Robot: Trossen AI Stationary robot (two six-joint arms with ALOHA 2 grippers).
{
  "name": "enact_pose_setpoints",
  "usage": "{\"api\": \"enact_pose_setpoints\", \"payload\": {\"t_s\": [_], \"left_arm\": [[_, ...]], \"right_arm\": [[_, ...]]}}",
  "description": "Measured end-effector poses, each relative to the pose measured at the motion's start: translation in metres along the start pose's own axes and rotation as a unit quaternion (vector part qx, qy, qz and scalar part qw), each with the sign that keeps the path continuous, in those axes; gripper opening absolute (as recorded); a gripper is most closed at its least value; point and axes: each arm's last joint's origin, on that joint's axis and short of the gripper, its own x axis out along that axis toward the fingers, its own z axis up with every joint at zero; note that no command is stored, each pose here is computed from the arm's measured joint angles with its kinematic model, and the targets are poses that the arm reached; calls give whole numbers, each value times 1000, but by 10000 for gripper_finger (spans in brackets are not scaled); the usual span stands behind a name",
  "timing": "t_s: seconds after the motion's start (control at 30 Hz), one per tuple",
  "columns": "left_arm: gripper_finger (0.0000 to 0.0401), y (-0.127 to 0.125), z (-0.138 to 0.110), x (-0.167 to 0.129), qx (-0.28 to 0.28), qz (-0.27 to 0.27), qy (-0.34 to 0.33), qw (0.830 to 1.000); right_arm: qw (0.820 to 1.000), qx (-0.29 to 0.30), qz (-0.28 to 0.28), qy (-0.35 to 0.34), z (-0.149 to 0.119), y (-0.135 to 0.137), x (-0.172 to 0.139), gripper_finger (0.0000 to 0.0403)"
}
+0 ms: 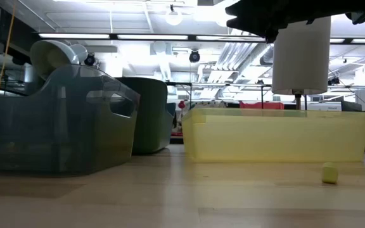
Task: Sort crayons
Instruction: Put the blue crayon into the blue bin
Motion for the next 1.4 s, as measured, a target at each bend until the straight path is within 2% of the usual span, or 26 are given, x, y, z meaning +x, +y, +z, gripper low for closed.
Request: {"api": "enact_pose_setpoints", "payload": {"t_s": [0.37,0.67,0.9,1.4], "left_arm": [[99,-3,-1,10,-11,-21,-32,999],[99,2,-1,14,-21,-17,-24,999],[99,1,-2,14,-24,-56,1,998],[99,1,-2,16,-27,-49,-15,998]], "right_arm": [[1000,2,0,0,0,0,0,188],[1000,1,0,0,0,0,0,188],[1000,1,0,0,0,0,0,188],[1000,1,0,0,0,0,0,188]]}}
